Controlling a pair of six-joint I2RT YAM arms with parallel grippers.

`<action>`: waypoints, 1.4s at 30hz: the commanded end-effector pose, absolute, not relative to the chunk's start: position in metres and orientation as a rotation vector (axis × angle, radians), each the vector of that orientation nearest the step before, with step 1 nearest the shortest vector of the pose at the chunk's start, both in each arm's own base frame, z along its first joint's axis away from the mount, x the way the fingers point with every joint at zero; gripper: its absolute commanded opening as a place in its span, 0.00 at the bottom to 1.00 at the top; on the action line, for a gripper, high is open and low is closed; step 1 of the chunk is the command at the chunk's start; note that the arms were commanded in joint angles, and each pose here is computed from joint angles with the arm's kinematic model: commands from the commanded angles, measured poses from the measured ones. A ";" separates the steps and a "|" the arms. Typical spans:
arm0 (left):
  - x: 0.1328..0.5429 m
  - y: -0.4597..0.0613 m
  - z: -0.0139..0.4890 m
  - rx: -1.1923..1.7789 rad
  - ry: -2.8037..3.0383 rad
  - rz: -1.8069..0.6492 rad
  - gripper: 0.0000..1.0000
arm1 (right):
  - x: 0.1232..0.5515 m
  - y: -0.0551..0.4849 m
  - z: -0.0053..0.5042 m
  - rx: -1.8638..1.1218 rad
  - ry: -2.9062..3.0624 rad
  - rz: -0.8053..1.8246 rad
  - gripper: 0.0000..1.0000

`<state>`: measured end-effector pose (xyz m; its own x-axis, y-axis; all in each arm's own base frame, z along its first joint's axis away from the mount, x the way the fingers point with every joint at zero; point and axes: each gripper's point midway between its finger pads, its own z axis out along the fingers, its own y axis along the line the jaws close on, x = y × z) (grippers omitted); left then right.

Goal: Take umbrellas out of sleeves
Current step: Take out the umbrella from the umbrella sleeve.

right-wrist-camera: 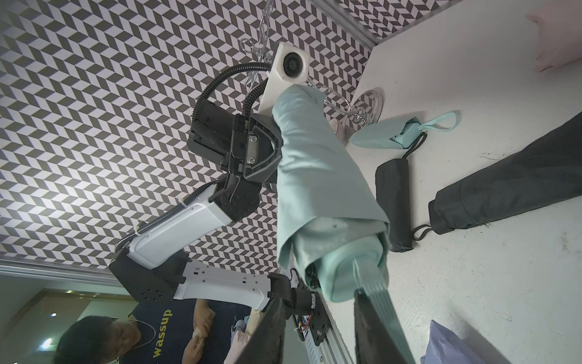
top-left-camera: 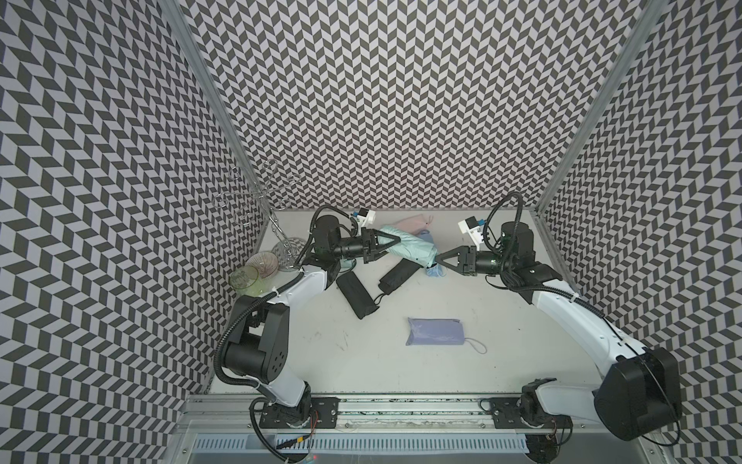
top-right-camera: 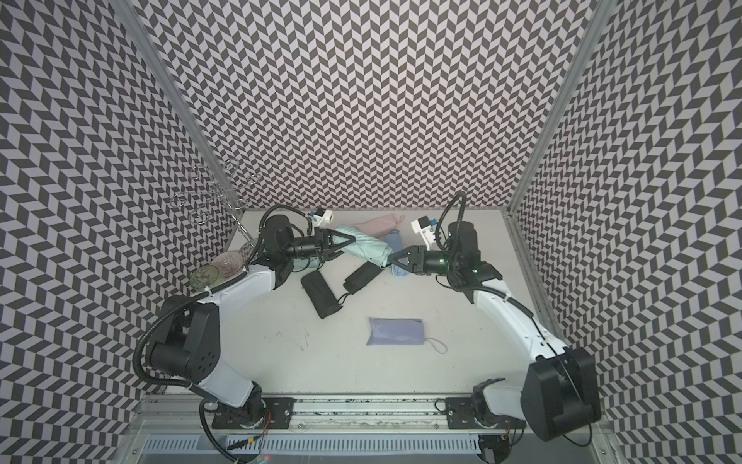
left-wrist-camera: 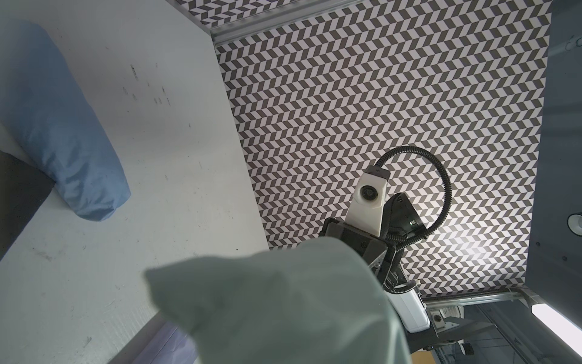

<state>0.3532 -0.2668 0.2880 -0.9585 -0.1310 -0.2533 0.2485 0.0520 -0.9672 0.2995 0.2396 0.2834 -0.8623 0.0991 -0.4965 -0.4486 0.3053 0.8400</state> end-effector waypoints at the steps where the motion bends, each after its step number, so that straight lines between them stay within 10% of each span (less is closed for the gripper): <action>1: 0.346 -0.270 0.307 0.198 1.997 -1.994 0.21 | 0.299 0.244 0.289 -0.367 2.068 1.597 0.36; 42: 0.333 -0.285 0.313 0.279 1.985 -2.051 0.21 | 0.317 0.248 0.292 -0.349 2.038 1.600 0.32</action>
